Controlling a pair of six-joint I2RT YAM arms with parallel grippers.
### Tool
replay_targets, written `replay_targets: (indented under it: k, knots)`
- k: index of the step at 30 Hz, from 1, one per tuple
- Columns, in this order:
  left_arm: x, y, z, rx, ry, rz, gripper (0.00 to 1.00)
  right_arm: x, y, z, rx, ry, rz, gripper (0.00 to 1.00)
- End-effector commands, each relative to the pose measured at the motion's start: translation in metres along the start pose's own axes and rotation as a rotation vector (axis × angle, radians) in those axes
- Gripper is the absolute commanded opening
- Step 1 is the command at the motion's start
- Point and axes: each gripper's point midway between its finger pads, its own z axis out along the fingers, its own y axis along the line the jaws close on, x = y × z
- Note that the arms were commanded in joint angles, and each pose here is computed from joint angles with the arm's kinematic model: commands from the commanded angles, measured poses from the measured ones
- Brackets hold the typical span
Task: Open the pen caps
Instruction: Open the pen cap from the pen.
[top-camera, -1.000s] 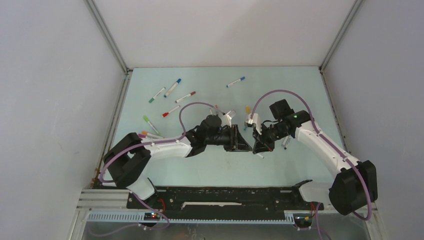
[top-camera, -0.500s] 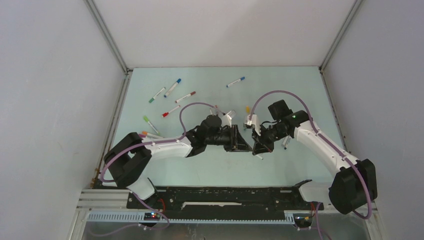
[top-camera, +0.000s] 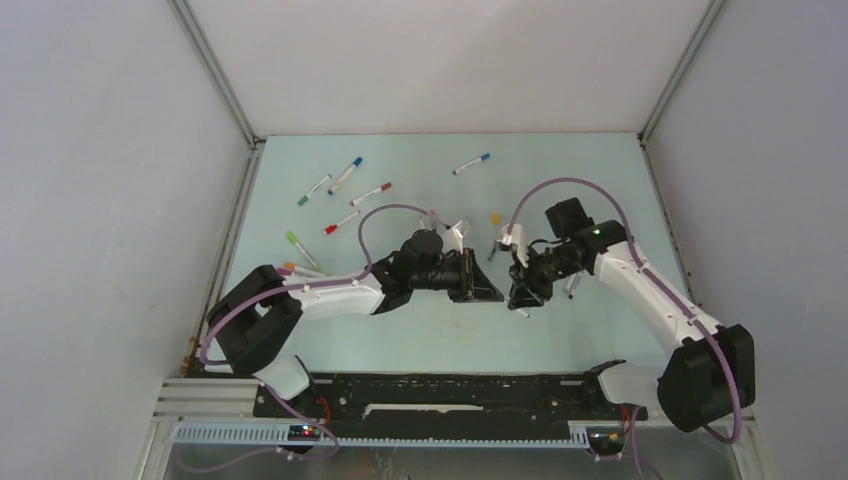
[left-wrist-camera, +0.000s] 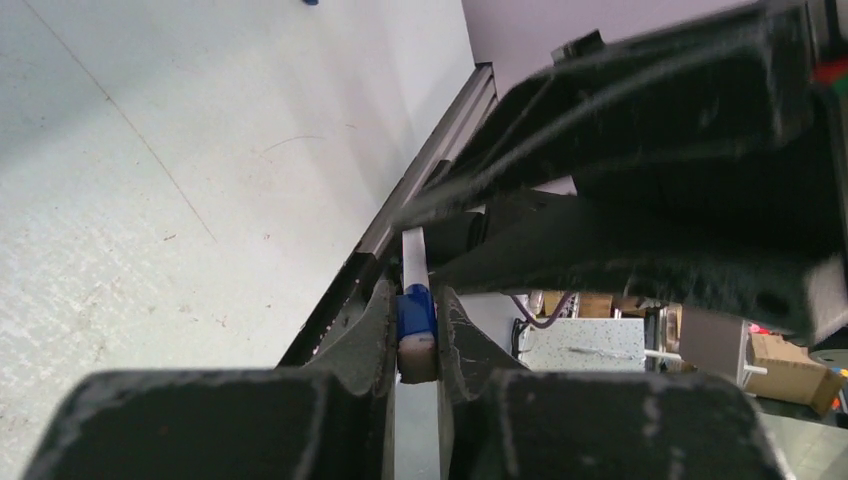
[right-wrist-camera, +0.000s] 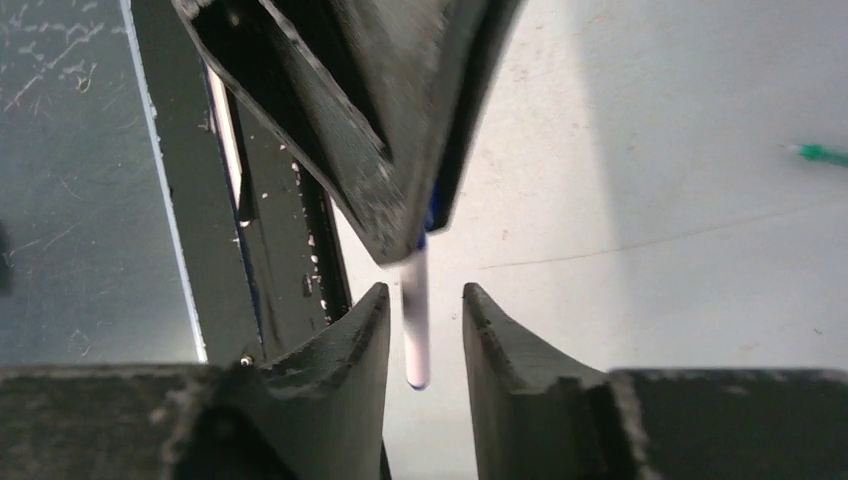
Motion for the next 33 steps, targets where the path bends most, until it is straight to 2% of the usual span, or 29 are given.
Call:
replay_targets:
  k: [1, 3, 6, 11, 13, 15, 17, 23, 28, 31, 33]
  knots:
    - [-0.027, -0.047, -0.018, 0.118, -0.133, 0.124, 0.00, -0.030, 0.007, -0.040, 0.032, -0.210, 0.004, 0.43]
    - [-0.034, -0.051, -0.032, 0.116, -0.213, 0.189, 0.00, -0.045, 0.012, -0.065, 0.053, -0.335, 0.011, 0.52]
    - [-0.053, -0.057, -0.055, 0.083, -0.364, 0.284, 0.00, -0.063, 0.023, -0.097, 0.088, -0.472, -0.010, 0.60]
    - [-0.078, -0.080, -0.095, 0.073, -0.597, 0.444, 0.00, -0.098, 0.051, -0.135, 0.122, -0.606, -0.108, 0.66]
    - [-0.086, -0.091, -0.109, 0.071, -0.694, 0.503, 0.00, -0.112, 0.068, -0.147, 0.084, -0.672, -0.138, 0.67]
    - [-0.094, -0.103, -0.123, 0.060, -0.791, 0.561, 0.00, -0.124, 0.086, -0.154, -0.035, -0.726, -0.139, 0.68]
    - [-0.100, -0.117, -0.137, 0.053, -0.885, 0.617, 0.00, -0.132, 0.096, -0.157, -0.160, -0.729, -0.033, 0.68]
    - [-0.109, -0.150, -0.156, -0.014, -1.083, 0.734, 0.00, -0.152, 0.077, -0.148, -0.205, -0.707, 0.294, 0.69]
    - [-0.111, -0.159, -0.151, -0.081, -1.152, 0.785, 0.00, -0.168, 0.039, -0.160, -0.187, -0.838, 0.640, 0.67]
    - [-0.112, -0.161, -0.145, -0.102, -1.170, 0.799, 0.00, -0.166, 0.015, -0.158, -0.203, -0.906, 0.929, 0.67]
    - [-0.111, -0.163, -0.136, -0.111, -1.160, 0.814, 0.00, -0.163, 0.007, -0.154, -0.238, -0.920, 1.026, 0.67]
